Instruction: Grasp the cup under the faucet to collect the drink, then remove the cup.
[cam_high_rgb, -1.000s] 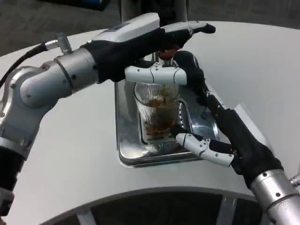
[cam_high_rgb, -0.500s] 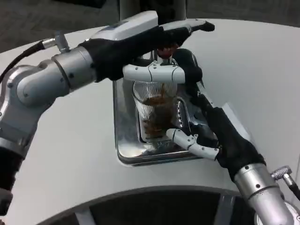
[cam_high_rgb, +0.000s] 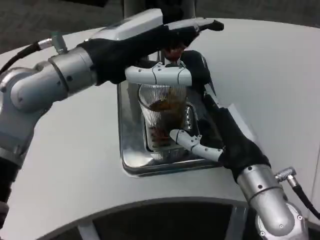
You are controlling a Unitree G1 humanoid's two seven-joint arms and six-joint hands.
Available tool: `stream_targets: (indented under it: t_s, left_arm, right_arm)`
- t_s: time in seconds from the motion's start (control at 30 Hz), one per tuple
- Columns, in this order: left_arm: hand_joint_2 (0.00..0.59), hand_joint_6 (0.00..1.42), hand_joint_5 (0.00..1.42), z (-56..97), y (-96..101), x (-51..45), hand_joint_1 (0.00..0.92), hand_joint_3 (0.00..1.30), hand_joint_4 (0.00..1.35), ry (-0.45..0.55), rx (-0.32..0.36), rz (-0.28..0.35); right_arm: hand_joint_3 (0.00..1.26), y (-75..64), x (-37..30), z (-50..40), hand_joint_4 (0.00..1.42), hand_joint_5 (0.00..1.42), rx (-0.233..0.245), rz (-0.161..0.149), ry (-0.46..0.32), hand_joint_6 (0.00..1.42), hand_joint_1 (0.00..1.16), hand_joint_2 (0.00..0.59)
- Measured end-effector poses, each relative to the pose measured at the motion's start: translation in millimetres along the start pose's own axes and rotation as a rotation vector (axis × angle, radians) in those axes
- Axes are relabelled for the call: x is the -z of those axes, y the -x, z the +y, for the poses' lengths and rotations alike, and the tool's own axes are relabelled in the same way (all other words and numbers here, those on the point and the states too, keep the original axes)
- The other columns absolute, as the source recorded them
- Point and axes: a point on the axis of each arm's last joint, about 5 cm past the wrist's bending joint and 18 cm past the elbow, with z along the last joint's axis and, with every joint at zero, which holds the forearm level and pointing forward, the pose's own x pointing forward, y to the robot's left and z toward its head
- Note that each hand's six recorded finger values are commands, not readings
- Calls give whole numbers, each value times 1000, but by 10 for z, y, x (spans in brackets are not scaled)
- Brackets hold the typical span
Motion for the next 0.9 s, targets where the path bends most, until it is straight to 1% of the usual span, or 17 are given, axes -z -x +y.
stream_targets:
  t_s: [0.13, 0.17, 0.2, 0.5, 0.67, 0.77, 0.9]
  left_arm:
    - [92, 105, 23, 8, 9, 2, 0, 108, 0, 4, -3, -2]
    - [93, 105, 23, 11, 12, 3, 0, 108, 0, 4, -3, -2]
    - [93, 105, 23, 13, 15, 4, 0, 108, 0, 4, -2, -1]
    - [90, 105, 23, 25, 33, 8, 0, 108, 0, 0, -2, 3]
    - [89, 105, 23, 28, 51, 10, 0, 108, 0, -2, -3, 4]
    - [89, 105, 23, 34, 67, 13, 0, 108, 0, -3, -6, 7]
    - [92, 105, 23, 42, 87, 7, 0, 108, 0, -10, -8, 6]
  right_arm:
    - [0, -22, 12, 33, 0, 14, -3, 9, -3, 82, 640, 253]
    - [0, -22, 15, 40, 0, 6, -5, 10, -4, 79, 645, 245]
    - [0, -24, 13, 46, 0, 5, -5, 8, -5, 79, 646, 242]
    - [0, -73, -25, 85, 0, 4, -4, 1, -24, 76, 651, 240]
    - [0, -95, -34, 117, 0, 4, -3, 3, -36, 68, 650, 238]
    - [0, -142, -52, 151, 0, 4, 2, 6, -42, 66, 647, 237]
    - [0, -184, -77, 170, 0, 0, 5, 1, -42, 64, 645, 235]
